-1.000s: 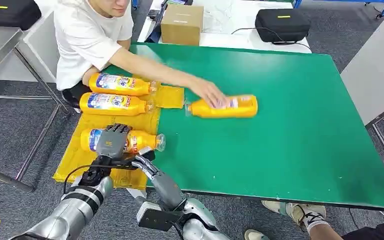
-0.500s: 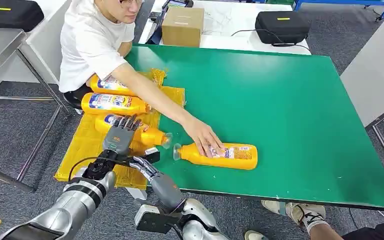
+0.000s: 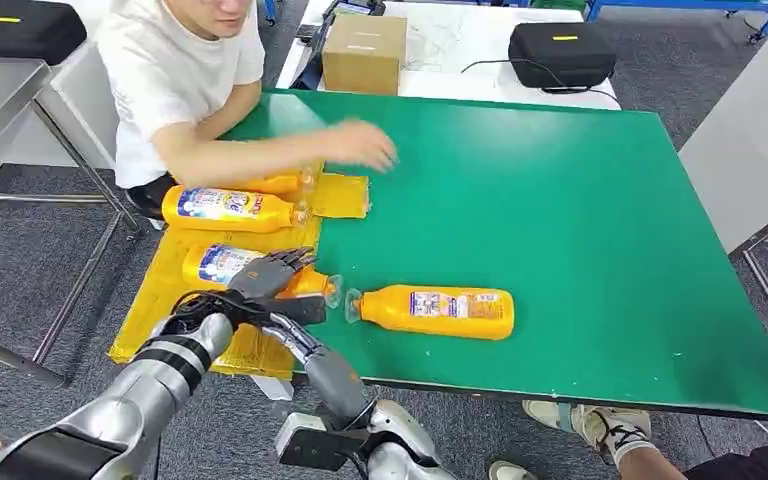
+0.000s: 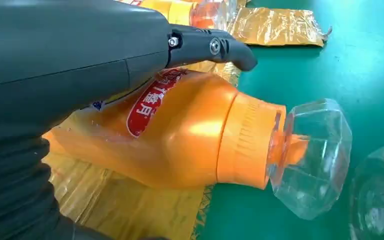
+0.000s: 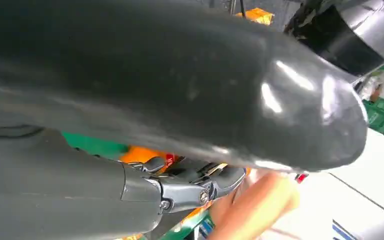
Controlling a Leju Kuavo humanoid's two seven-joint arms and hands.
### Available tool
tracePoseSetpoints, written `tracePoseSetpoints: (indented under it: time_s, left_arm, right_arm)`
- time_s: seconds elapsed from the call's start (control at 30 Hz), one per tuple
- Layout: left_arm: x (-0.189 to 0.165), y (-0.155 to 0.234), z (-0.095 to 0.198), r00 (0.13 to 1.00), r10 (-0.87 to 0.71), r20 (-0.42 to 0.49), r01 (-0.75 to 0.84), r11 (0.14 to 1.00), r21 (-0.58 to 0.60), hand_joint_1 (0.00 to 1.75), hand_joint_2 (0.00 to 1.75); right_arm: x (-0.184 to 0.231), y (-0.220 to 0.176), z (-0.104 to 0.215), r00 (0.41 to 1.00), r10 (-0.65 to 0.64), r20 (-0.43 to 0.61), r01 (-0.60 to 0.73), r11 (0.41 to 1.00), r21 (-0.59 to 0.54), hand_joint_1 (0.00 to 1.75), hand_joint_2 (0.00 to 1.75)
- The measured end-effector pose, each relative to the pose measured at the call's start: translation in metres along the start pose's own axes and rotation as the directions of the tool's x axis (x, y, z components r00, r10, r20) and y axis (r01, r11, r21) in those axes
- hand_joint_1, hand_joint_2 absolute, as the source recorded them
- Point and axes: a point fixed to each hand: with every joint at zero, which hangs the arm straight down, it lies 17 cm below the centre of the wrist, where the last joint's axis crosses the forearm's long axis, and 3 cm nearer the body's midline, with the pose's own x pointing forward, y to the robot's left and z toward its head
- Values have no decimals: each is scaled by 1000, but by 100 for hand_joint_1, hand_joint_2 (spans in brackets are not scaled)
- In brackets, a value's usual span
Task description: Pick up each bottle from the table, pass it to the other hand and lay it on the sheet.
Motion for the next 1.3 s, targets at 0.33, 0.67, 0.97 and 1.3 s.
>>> tracePoseSetpoints:
  time_s: [0.33, 0.67, 0.97, 1.3]
  left_arm:
    - [40, 52, 14, 848, 463, 257, -522, 811, 264, 0, 175]
    - [56, 121, 40, 400, 747, 530, -916, 304, 262, 0, 175]
    - [50, 125, 60, 351, 736, 579, -931, 207, 300, 0, 175]
    - [22, 128, 171, 645, 540, 541, -713, 171, 680, 0, 175]
  right_arm:
    - [-1, -5, 0, 1000, 6, 8, -6, 1000, -27, 0, 0]
    - [11, -14, -1, 996, 56, 66, -51, 996, -74, 0, 0]
    - [13, -18, 15, 981, 183, 69, -177, 981, -84, 0, 175]
    - [-105, -120, 148, 780, 555, -289, -570, 821, 37, 0, 175]
